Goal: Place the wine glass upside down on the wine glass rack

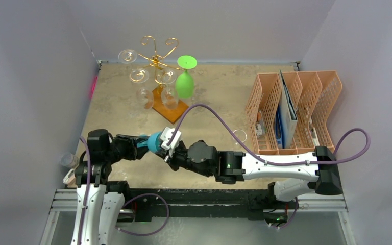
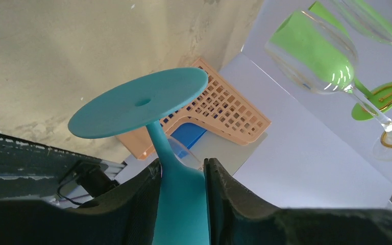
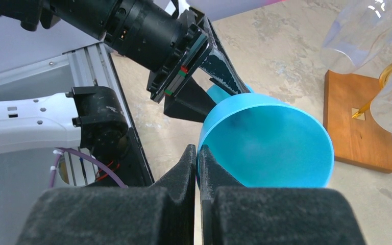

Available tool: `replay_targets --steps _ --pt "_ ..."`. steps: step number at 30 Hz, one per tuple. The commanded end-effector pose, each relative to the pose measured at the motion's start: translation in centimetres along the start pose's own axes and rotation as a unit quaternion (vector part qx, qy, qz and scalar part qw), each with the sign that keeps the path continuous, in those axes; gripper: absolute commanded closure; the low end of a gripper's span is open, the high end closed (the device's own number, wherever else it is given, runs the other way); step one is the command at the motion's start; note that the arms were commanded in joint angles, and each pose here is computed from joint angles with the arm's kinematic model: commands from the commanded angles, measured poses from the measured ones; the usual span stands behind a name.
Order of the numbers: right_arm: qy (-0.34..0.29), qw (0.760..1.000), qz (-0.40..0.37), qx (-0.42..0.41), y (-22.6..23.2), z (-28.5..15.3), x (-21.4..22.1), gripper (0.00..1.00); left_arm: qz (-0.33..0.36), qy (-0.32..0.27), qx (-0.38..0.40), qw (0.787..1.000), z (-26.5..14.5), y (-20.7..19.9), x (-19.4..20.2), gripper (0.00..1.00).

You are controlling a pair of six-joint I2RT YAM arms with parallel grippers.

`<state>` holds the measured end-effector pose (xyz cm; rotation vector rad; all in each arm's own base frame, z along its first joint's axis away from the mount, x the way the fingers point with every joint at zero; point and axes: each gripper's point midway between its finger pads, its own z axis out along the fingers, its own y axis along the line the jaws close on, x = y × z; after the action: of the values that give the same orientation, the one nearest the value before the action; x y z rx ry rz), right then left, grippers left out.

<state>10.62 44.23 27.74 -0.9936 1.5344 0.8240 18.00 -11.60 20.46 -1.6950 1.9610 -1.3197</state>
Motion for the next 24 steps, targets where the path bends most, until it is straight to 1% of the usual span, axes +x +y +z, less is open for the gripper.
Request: replay_targets --steps 1,3,7,11,13,15,16,20,21,23,24 --pt "-0.08 0.997 0.011 -0.012 0.2 -1.0 -4.5 1.0 -0.053 0.037 -0.01 0.998 0.2 -0.1 0.9 0.64" --pt "-0.086 0.996 0.009 -0.013 0.2 -1.1 -4.8 1.0 -0.051 0.038 -0.011 0.998 0.3 -0.3 0.9 0.62" --pt "-0.096 0.995 0.012 -0.01 0.1 -1.2 -5.1 1.0 -0.033 0.022 -0.013 0.999 0.4 -0.3 0.4 0.64" --pt "-0.092 0.996 0.013 -0.012 0.2 -1.1 -4.7 1.0 -0.03 0.01 -0.007 0.999 0.3 -0.3 0.1 0.75" --pt "-0.088 0.996 0.012 -0.014 0.3 -1.0 -4.6 1.0 -0.031 0.007 -0.005 0.999 0.2 -0.3 0.0 0.82" --pt "-0.086 0.996 0.012 -0.014 0.3 -1.0 -4.4 1.0 -0.03 0.007 -0.003 1.0 0.2 -0.4 0.1 0.93" --pt "-0.085 0.996 0.014 -0.016 0.4 -1.0 -4.4 1.0 -0.029 0.007 -0.002 1.0 0.1 -0.4 0.1 1.0" --pt "-0.065 0.997 0.03 -0.027 0.8 -1.2 -3.6 1.0 -0.019 0.001 0.007 1.0 -0.1 -0.7 0.1 1.0" --pt "-0.061 0.997 0.035 -0.026 0.8 -1.3 -3.5 0.95 -0.014 -0.004 0.012 1.0 -0.2 -0.9 0.0 1.0" --pt "-0.063 0.997 0.044 -0.021 0.6 -1.7 -3.6 0.82 0.002 -0.017 0.025 1.0 -0.5 -1.3 -0.2 1.0" --pt "-0.064 0.997 0.047 -0.021 0.5 -1.8 -3.7 0.78 0.016 -0.026 0.037 0.999 -0.7 -1.8 -0.4 1.0"
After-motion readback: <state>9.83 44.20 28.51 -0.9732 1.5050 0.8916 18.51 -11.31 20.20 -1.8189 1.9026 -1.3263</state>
